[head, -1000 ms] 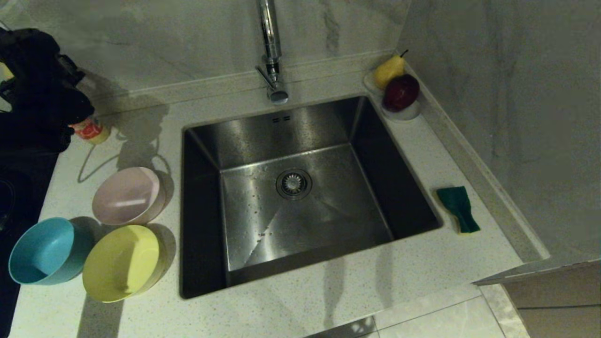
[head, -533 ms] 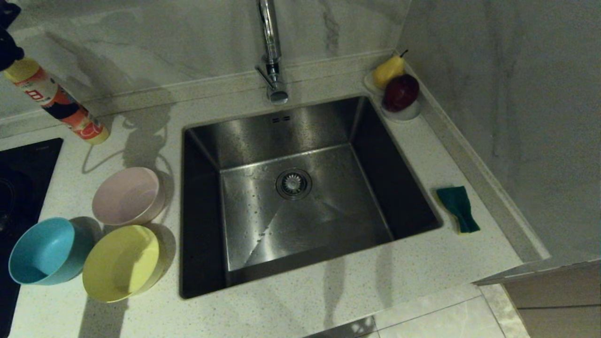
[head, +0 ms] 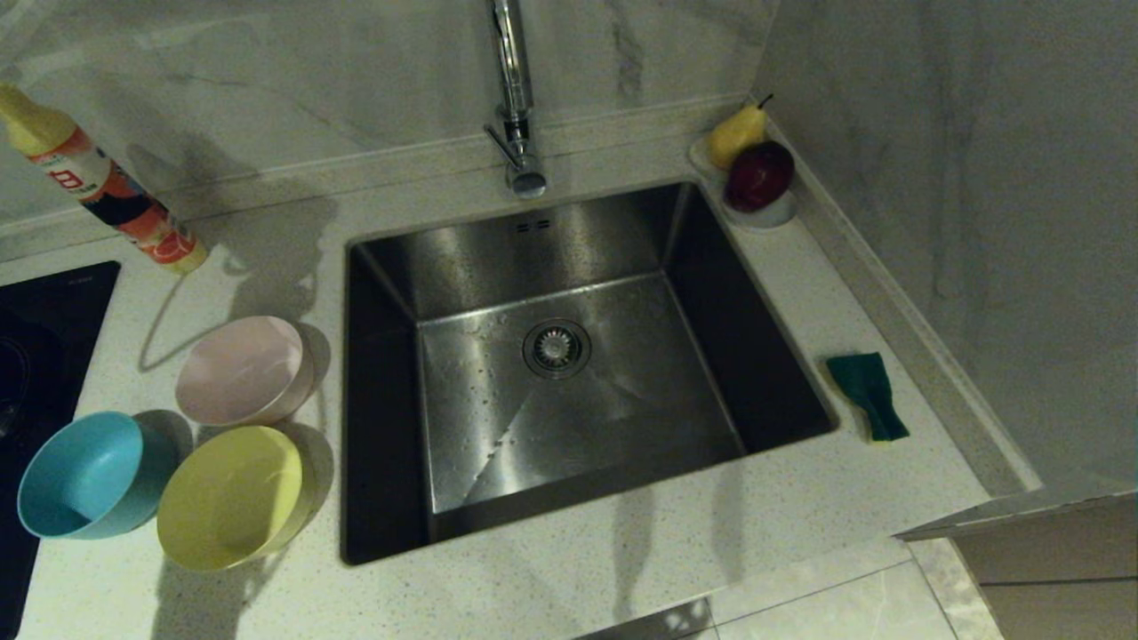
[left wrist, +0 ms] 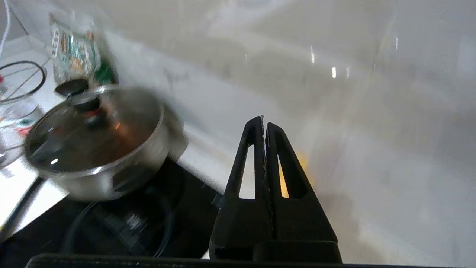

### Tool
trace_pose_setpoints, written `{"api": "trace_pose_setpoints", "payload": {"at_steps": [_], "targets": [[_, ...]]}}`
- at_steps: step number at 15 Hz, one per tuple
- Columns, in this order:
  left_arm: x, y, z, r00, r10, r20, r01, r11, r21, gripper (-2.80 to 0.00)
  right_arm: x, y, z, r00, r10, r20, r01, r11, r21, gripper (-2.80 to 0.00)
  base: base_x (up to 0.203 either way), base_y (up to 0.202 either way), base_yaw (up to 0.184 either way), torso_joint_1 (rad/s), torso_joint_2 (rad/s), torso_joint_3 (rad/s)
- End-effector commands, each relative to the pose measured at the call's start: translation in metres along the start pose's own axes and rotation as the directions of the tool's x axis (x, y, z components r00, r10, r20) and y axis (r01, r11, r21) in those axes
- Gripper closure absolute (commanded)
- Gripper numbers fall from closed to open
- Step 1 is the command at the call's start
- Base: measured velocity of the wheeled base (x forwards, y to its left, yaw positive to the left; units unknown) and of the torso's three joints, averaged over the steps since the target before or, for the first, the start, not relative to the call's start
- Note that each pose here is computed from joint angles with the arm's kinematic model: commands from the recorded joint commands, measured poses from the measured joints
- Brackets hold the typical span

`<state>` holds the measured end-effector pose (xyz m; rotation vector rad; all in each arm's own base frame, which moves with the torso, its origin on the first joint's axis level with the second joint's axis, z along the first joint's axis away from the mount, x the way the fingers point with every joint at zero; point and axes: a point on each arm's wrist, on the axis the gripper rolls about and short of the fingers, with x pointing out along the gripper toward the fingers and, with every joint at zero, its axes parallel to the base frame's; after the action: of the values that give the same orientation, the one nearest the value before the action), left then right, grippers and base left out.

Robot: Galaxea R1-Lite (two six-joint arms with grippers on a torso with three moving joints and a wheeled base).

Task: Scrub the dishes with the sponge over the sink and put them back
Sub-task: Turn on the faucet

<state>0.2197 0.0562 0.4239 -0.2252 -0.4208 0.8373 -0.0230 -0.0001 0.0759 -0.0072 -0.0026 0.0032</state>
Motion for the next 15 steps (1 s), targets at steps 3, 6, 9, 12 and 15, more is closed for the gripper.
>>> {"api": "trace_pose_setpoints", "payload": {"at_steps": [3,6,9,12,15], "targets": [[-0.061,0.044,0.021,0.991,-0.128,-0.031,0.129,0.991,0.021,0.0,0.0,0.0,0.0,1.0,0.0,0.0,0.0,1.0,0.0,0.0,0.0,0.0,0.0,0.0,0.0,0.0],[-0.089,0.065,0.006,0.962,-0.253,-0.106,0.261,0.962,0.075,0.0,0.0,0.0,0.0,1.0,0.0,0.001,0.0,1.0,0.0,0.0,0.0,0.0,0.0,0.0,0.0,0.0],[-0.114,0.083,-0.02,0.88,-0.417,-0.226,0.444,0.893,0.08,0.0,0.0,0.0,0.0,1.0,0.001,0.0,-0.001,1.0,0.0,0.0,0.0,0.0,0.0,0.0,0.0,0.0],[-0.119,0.084,-0.039,0.766,-0.553,-0.328,0.581,0.814,-0.014,0.0,0.0,0.0,0.0,1.0,0.0,0.0,0.0,1.0,0.0,0.0,0.0,0.0,0.0,0.0,0.0,0.0],[-0.101,0.066,-0.065,0.685,-0.589,-0.429,0.615,0.783,-0.094,0.0,0.0,0.0,0.0,1.0,0.0,0.001,0.0,1.0,0.0,0.0,0.0,0.0,0.0,0.0,0.0,0.0]]}}
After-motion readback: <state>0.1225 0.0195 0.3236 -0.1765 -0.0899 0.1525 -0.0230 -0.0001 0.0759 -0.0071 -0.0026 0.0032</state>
